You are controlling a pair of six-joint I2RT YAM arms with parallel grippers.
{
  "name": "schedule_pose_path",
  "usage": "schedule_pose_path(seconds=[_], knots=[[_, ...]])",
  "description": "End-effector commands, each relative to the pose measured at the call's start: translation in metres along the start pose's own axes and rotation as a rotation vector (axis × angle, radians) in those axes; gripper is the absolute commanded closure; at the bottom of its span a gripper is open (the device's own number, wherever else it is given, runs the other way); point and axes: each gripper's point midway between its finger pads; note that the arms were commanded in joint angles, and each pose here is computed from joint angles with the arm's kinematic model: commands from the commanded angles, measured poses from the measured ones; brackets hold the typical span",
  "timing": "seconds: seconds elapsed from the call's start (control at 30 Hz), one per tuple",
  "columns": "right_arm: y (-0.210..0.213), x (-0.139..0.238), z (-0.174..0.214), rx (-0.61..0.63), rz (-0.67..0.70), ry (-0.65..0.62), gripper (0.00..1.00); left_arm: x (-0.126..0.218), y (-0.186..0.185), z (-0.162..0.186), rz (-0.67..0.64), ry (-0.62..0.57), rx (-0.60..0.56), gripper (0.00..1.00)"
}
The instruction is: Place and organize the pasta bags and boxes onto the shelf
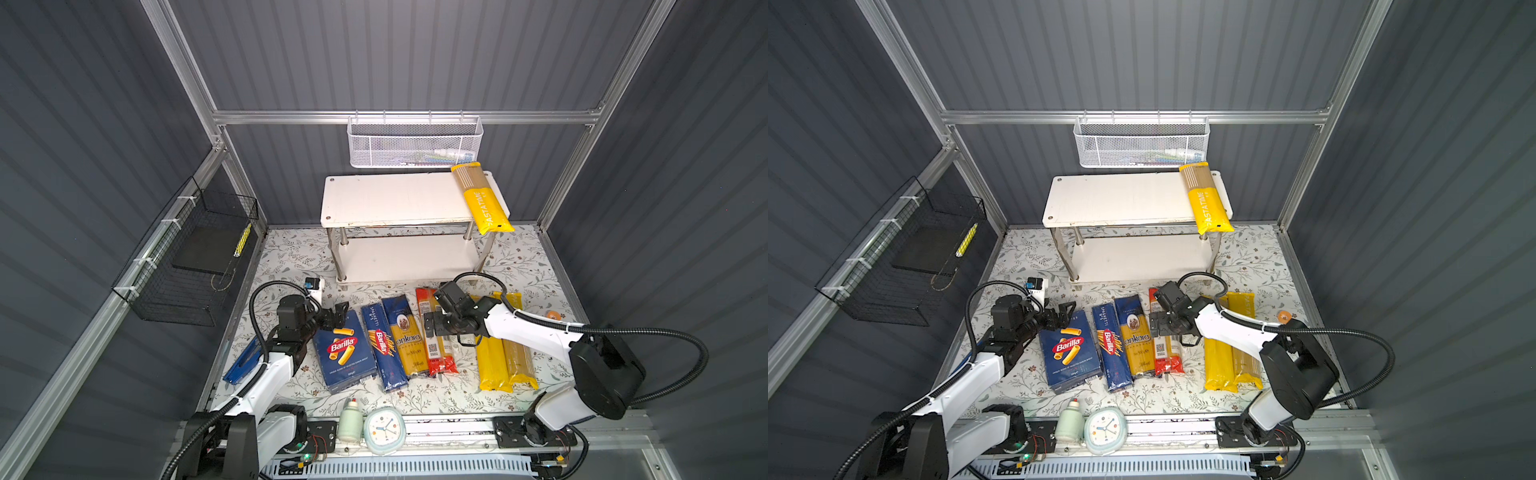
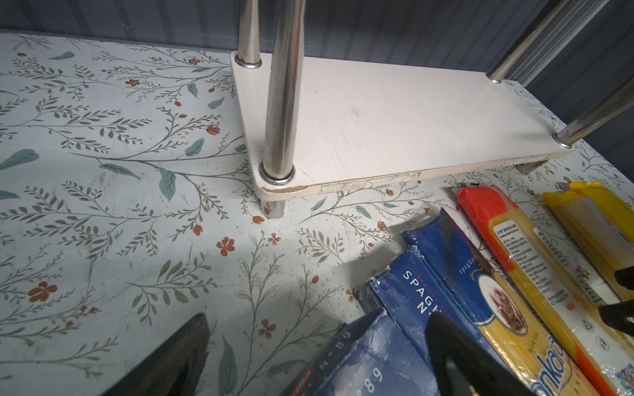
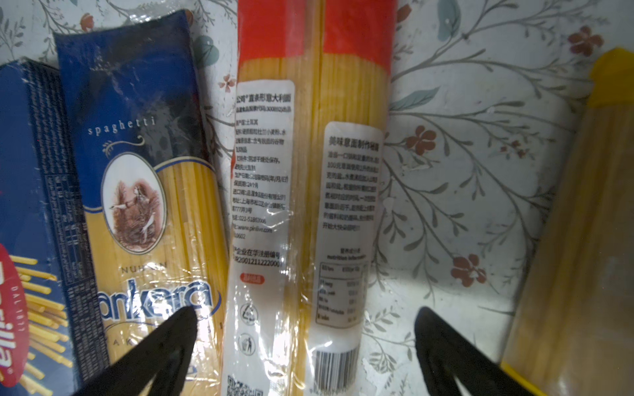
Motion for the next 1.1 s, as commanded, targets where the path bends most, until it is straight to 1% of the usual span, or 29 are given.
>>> schedule_pose_path(seconds=[0.0, 0.27, 0.6, 1.0, 1.07], knots=[[0.000, -0.006, 0.002, 0.033, 0.027, 0.022, 0.01, 0.001, -0.004, -0.010, 0.019, -0.020, -0.030, 0.01], [0.005, -0.012, 0.005, 0.040, 0.047, 0.040, 0.01, -0.001, -0.004, -0.010, 0.027, -0.016, -0.029, 0.01], [-0.006, -0.024, 0.014, 0.041, 0.113, 0.058, 0.01, -0.003, -0.006, -0.011, 0.041, -0.012, -0.026, 0.01], [-0.024, -0.016, 0.024, 0.041, 0.134, 0.048, 0.01, -0.004, -0.008, -0.012, 0.056, -0.018, -0.024, 0.01], [-0.023, -0.012, 0.026, 0.047, 0.132, 0.077, 0.01, -0.005, -0.008, -0.012, 0.061, -0.014, -0.026, 0.01]])
Point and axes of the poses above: each gripper's point midway between its finger pads, its own x axis back along the fingers, its own y axis along the line the jaws close on, z = x × y, and after that the axes turned 12 degrees about -x, right-handed
